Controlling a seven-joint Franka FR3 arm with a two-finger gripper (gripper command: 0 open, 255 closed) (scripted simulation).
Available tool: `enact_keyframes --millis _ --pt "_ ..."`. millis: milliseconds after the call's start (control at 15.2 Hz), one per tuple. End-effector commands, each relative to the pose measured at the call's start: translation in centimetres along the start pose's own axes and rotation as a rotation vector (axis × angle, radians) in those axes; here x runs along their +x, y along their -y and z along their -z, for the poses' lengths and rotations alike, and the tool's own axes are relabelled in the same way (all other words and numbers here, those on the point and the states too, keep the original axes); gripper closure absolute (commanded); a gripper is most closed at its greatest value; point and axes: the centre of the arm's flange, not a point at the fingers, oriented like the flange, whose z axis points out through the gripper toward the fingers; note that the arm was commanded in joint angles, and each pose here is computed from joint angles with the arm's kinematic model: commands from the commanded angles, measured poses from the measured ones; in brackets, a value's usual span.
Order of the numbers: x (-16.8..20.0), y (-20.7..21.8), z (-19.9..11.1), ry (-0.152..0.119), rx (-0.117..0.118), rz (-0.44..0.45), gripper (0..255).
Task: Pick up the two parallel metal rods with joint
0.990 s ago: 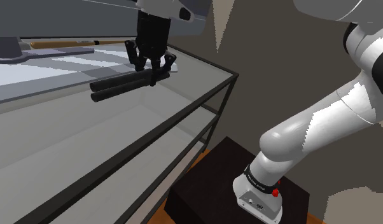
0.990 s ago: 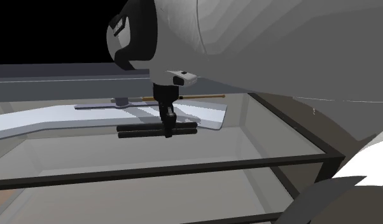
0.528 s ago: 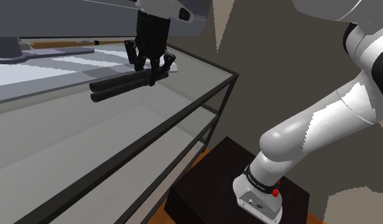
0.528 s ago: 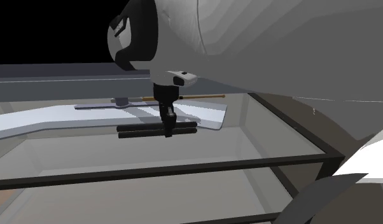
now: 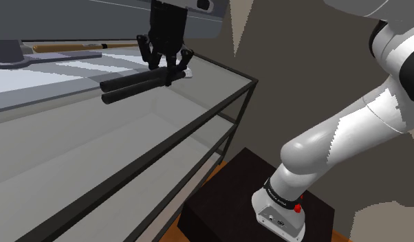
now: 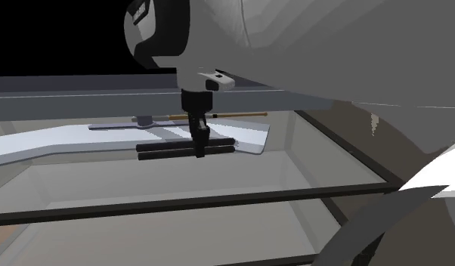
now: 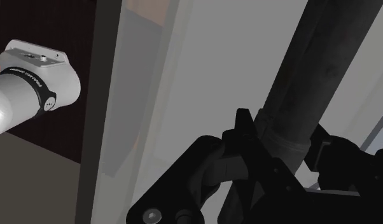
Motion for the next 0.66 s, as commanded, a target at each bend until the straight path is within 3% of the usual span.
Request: enact_keyframes --millis 0,594 --pt "0.1 0.2 1.8 -0.001 0.033 0.0 255" --pt "-0.1 0.1 5.6 -0.001 0.033 0.0 255"
